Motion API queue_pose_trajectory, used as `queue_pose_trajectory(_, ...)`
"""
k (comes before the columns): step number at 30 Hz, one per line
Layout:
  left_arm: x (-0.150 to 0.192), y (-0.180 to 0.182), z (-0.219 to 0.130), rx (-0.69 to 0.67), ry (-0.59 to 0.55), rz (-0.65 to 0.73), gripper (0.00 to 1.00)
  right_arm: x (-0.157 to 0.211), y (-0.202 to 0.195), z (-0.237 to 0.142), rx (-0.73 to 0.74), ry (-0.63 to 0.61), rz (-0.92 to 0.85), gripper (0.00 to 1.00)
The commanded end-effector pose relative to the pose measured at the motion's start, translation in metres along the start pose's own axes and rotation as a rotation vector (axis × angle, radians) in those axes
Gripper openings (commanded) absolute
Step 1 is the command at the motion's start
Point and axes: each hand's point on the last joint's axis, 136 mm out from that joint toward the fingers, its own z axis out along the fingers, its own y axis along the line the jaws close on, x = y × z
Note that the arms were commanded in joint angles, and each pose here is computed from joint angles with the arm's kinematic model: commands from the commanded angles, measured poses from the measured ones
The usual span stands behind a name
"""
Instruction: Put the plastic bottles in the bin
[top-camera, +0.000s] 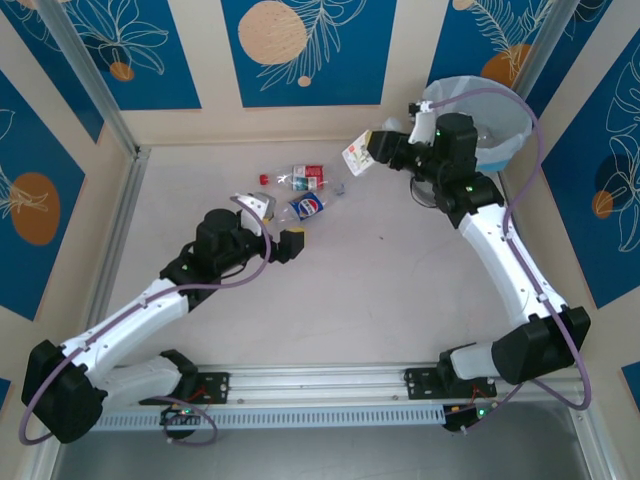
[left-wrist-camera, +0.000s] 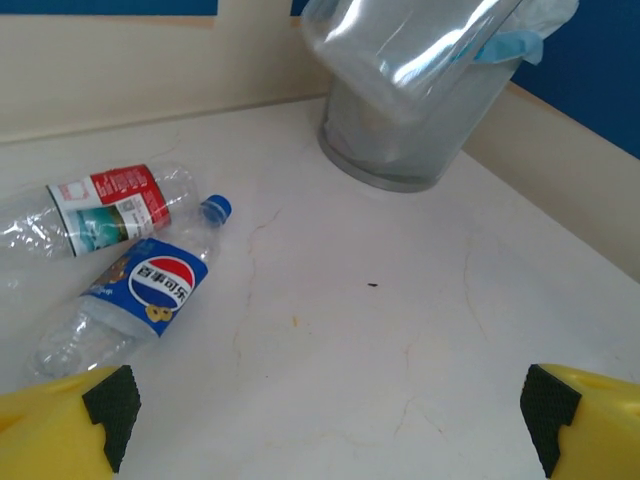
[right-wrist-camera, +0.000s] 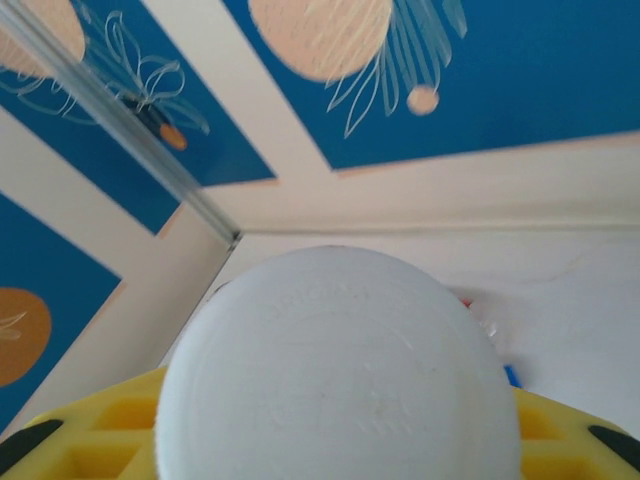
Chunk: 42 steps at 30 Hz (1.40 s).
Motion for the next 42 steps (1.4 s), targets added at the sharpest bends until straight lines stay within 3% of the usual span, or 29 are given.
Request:
queue_pose_trajectory(1, -0.006, 0.008, -0.002, -0.055, -0.048, -0.048, 0.99, -0.054, -0.01, -0.031, 0.088, -0.19, -0.064, 0.32)
queue_pose_trajectory(13, 0.004, 0.019, 0.001, -0.111, -0.01, -0.081, 0.99, -0.129, -0.093, -0.1, 0.349, -0.701, 0.063, 0.29)
queue_pose_trajectory(20, 0.006, 0.015, -0.001, -0.094, 0.004, -0.075, 0.99, -0.144, -0.13, -0.124, 0.471, -0.845, 0.037, 0.32)
queue_pose_trajectory(30, 0.005, 0.017, -0.003, -0.104, 0.002, -0.081, 0.99, -0.148, -0.165, -0.124, 0.63, -0.816, -0.106, 0.32)
queue_pose_trajectory(42, 0.007, 0.025, 0.001, -0.15, 0.015, -0.097, 0.99, -0.141, -0.206, -0.066, 0.716, -0.622, -0.301, 0.32)
